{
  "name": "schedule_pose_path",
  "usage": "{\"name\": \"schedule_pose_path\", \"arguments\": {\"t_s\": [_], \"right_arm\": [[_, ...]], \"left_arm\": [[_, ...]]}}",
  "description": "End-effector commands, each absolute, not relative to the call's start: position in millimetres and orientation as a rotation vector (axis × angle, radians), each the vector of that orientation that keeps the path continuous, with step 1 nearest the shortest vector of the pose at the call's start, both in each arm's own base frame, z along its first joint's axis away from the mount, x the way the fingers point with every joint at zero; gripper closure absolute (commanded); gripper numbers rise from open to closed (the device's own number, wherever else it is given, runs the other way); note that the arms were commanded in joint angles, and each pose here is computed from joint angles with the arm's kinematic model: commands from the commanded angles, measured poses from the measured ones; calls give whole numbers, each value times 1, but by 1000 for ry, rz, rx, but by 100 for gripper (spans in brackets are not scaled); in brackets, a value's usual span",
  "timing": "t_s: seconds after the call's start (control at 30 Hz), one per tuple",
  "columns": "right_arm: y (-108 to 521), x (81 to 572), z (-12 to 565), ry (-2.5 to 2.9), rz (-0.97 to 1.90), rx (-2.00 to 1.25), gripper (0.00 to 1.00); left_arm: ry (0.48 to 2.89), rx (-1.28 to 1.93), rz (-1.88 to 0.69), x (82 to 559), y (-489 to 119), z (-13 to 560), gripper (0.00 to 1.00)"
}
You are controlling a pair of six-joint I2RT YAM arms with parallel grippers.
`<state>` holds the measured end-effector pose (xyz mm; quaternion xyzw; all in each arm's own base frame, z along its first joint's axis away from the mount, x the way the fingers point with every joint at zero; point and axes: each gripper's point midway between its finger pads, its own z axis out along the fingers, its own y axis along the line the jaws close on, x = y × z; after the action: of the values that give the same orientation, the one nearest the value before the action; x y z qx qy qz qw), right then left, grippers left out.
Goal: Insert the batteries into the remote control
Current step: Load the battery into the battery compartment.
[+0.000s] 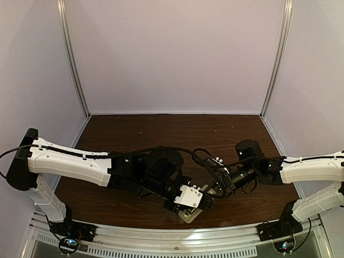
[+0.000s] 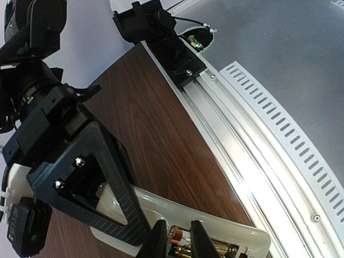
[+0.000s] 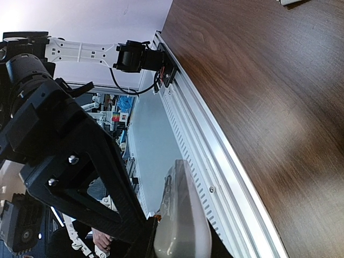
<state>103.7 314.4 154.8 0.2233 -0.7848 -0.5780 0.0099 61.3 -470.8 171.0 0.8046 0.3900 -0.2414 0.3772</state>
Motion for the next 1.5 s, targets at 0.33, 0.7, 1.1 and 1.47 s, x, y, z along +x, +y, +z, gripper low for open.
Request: {"name": "schedule_pose_path", "arguments": {"t_s": [0.33, 0.7, 1.1, 1.47], "right_arm": [[325, 105, 172, -2439, -1859, 792, 100], [325, 106, 183, -2446, -1871, 850, 100], [323, 104, 200, -2421, -1935, 906, 100], [321, 105, 172, -2472, -1821, 863, 100]], "left_arm": [[998, 2105, -639, 55, -472, 161, 90], [1030, 2149, -672, 48, -462, 146, 93], [1057, 2178, -703, 41, -451, 129, 95], [977, 2123, -666, 38, -464, 166, 81]]}}
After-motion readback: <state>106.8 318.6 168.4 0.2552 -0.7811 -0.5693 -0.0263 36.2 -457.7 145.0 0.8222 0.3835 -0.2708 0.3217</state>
